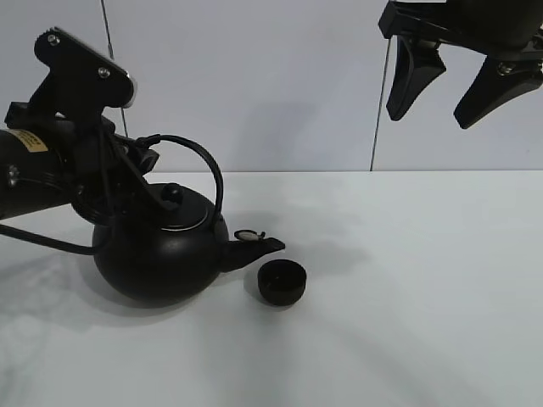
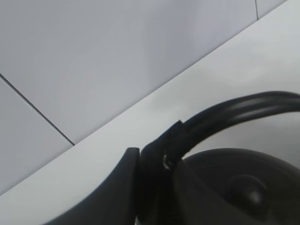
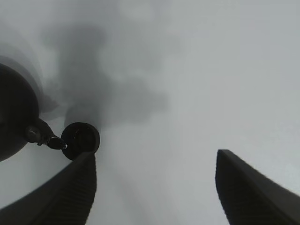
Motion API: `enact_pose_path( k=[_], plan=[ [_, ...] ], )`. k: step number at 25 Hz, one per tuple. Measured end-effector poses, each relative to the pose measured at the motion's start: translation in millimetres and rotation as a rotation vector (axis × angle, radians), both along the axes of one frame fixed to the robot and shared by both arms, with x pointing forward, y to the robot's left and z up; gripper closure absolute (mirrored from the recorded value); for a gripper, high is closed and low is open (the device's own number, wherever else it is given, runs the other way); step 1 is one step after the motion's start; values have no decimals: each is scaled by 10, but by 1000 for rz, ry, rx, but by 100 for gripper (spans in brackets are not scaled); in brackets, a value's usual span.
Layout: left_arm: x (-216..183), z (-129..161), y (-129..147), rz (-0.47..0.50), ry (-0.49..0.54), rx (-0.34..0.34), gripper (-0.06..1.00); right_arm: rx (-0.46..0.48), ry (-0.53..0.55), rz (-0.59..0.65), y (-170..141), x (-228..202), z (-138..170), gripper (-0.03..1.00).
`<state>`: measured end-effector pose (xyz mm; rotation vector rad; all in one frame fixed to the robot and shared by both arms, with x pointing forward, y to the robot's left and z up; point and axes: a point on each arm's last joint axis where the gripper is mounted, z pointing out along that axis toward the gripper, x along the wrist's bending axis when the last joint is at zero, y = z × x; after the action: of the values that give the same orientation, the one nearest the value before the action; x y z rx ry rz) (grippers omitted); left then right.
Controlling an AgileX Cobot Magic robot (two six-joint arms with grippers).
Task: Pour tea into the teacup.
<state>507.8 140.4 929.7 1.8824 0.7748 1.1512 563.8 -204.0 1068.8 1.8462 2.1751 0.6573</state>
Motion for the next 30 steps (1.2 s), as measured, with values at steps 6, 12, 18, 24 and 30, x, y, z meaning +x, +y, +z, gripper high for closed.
enact_pose_path(
  k=[6,12,18,24,30],
  plan=[
    [0,-1,1,1,0,2,83,-1,0,0,-1,0,0,47],
    [0,-3,1,-4,-3,18,83,-1,0,0,-1,0,0,47],
    [-1,-4,1,-9,-7,34,83,-1,0,0,-1,0,0,47],
    [-1,-5,1,-11,-8,41,83,-1,0,0,-1,0,0,47],
    [-1,-5,1,-11,-8,41,83,-1,0,0,-1,0,0,47]
  ],
)
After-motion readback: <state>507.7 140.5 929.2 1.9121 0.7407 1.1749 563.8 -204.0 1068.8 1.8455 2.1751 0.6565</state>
